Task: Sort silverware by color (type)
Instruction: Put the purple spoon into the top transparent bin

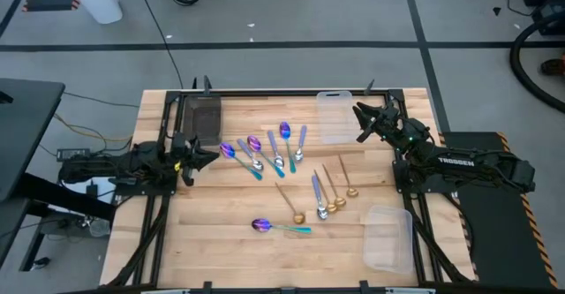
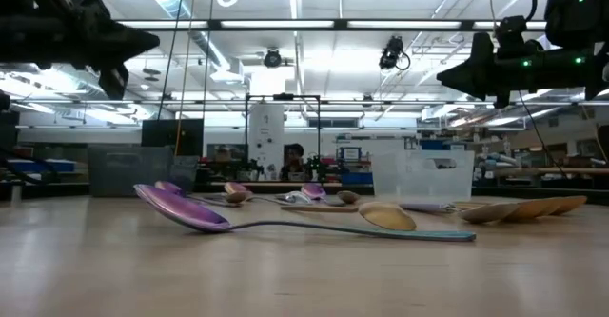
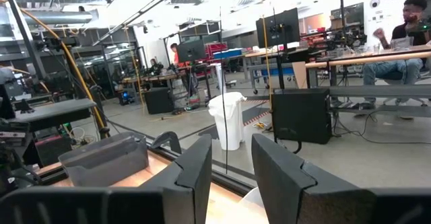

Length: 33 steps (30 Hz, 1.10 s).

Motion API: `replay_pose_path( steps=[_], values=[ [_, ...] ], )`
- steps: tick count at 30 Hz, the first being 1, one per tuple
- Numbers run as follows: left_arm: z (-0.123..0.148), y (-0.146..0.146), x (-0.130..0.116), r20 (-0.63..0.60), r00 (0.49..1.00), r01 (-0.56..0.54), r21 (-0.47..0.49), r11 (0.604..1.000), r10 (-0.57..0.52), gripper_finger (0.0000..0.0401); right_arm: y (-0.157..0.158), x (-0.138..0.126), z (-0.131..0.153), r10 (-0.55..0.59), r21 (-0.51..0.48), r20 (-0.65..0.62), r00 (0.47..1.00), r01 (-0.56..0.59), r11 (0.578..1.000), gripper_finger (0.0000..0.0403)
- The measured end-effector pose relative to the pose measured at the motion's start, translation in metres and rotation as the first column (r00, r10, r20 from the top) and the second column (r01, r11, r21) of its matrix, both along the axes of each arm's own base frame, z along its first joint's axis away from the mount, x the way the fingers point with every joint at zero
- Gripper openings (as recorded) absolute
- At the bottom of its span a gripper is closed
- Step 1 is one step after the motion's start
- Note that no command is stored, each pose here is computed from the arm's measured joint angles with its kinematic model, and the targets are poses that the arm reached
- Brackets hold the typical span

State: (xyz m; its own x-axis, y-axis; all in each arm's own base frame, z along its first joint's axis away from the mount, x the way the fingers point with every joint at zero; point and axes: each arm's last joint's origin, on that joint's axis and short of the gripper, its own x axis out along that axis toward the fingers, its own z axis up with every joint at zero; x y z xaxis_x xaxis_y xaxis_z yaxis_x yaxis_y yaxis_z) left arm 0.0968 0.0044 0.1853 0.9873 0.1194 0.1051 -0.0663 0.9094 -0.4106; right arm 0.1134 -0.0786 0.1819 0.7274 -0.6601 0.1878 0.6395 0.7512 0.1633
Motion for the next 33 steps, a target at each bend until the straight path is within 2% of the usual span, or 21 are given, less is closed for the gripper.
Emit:
replay_pose_path(
  steps=[5, 9, 12, 14, 17, 19, 21, 25, 28, 33],
  values=[
    [0.013, -0.001, 0.001, -0.002, 1.0, 0.02, 0.037, 0.999, -0.019, 0.0009, 0.001, -0.001, 0.004, 0.013, 0.025, 0.083, 0.996, -0.016, 1.0, 0.0117],
    [0.019, 0.0, 0.002, -0.016, 1.0, 0.007, 0.055, 0.998, -0.006, 0.0009, 0.002, -0.003, 0.012, 0.048, 0.088, 0.259, 0.965, -0.073, 0.993, 0.0117],
    [0.028, 0.0, 0.003, -0.017, 1.0, 0.007, 0.033, 0.999, -0.006, 0.0009, 0.005, -0.001, 0.016, 0.163, 0.053, 0.282, 0.945, -0.185, 0.981, 0.0117],
    [0.029, 0.0, 0.007, -0.062, 0.998, 0.008, 0.035, 0.999, -0.006, 0.0009, 0.006, 0.001, 0.022, 0.258, 0.093, 0.348, 0.901, -0.307, 0.947, 0.0117],
    [0.03, -0.001, 0.013, -0.114, 0.993, 0.031, 0.081, 0.996, -0.021, 0.0009, 0.01, 0.011, 0.039, 0.43, 0.098, 0.388, 0.815, -0.5, 0.86, 0.0117],
    [0.035, -0.001, 0.017, -0.125, 0.992, 0.034, 0.116, 0.993, -0.019, 0.0009, 0.013, 0.022, 0.05, 0.522, 0.1, 0.356, 0.775, -0.587, 0.803, 0.0117],
    [0.037, 0.001, 0.023, -0.151, 0.989, 0.023, 0.141, 0.99, -0.001, 0.0015, 0.015, 0.038, 0.06, 0.554, 0.129, 0.286, 0.782, -0.604, 0.786, 0.0117],
    [0.049, 0.006, 0.033, -0.181, 0.983, -0.01, 0.166, 0.986, 0.041, 0.0053, 0.017, 0.072, 0.076, 0.554, 0.252, 0.067, 0.83, -0.551, 0.795, 0.0117],
    [0.052, 0.01, 0.041, -0.215, 0.975, -0.025, 0.164, 0.986, 0.061, 0.0092, 0.019, 0.093, 0.084, 0.518, 0.325, -0.091, 0.85, -0.466, 0.823, 0.0117],
    [0.049, 0.013, 0.053, -0.294, 0.953, -0.026, 0.159, 0.987, 0.073, 0.0146, 0.024, 0.124, 0.085, 0.486, 0.371, -0.263, 0.833, -0.378, 0.848, 0.0117]
  ],
)
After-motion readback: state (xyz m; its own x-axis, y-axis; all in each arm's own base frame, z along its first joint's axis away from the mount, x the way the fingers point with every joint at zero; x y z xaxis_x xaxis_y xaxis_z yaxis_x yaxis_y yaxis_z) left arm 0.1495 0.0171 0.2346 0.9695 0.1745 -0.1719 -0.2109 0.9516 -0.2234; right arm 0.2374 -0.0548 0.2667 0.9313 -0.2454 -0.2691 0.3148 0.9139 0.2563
